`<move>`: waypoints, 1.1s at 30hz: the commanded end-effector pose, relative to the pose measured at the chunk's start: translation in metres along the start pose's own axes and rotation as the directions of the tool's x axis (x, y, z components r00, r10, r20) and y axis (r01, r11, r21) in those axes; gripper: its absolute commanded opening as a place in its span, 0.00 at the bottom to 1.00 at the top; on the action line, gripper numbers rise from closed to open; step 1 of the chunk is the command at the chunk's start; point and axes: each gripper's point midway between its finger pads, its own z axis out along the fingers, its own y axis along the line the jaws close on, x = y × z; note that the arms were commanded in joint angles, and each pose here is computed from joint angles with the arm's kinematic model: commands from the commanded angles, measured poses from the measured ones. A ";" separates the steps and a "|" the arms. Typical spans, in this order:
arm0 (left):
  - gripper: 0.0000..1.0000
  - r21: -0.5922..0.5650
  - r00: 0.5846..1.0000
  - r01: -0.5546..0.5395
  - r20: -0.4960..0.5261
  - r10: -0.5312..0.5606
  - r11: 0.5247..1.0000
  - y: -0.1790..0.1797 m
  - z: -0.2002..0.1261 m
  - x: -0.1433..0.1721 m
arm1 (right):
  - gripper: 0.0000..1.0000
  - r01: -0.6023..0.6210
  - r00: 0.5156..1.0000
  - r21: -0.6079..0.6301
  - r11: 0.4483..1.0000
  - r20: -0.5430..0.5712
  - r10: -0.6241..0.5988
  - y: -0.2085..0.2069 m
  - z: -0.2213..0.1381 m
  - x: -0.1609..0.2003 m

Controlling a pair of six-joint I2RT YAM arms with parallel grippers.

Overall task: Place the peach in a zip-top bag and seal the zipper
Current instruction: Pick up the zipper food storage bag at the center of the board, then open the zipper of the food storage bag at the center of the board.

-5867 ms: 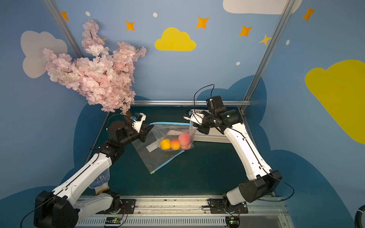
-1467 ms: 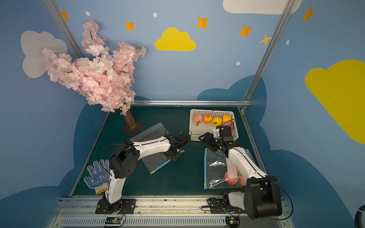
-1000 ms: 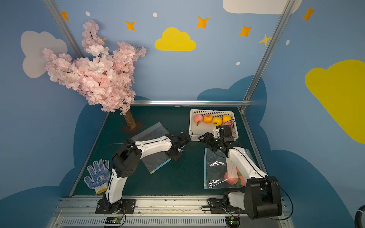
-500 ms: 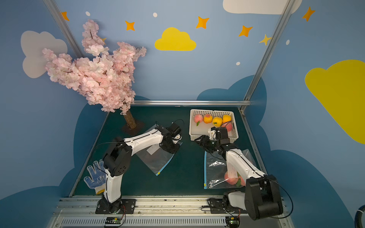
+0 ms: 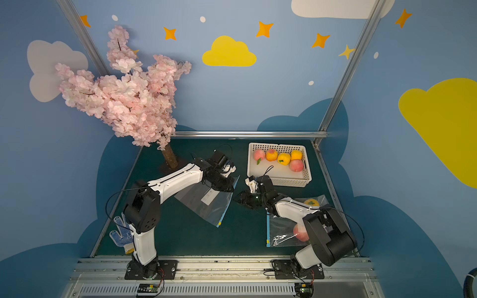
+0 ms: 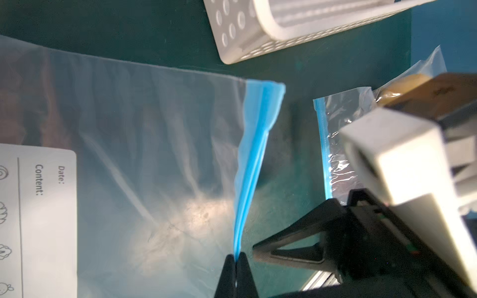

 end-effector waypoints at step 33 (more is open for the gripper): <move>0.69 0.009 0.978 -0.135 0.160 0.132 0.991 -0.003 -0.024 0.076 | 0.00 -0.290 0.956 0.065 0.955 0.072 0.285 0.014 0.003 -0.047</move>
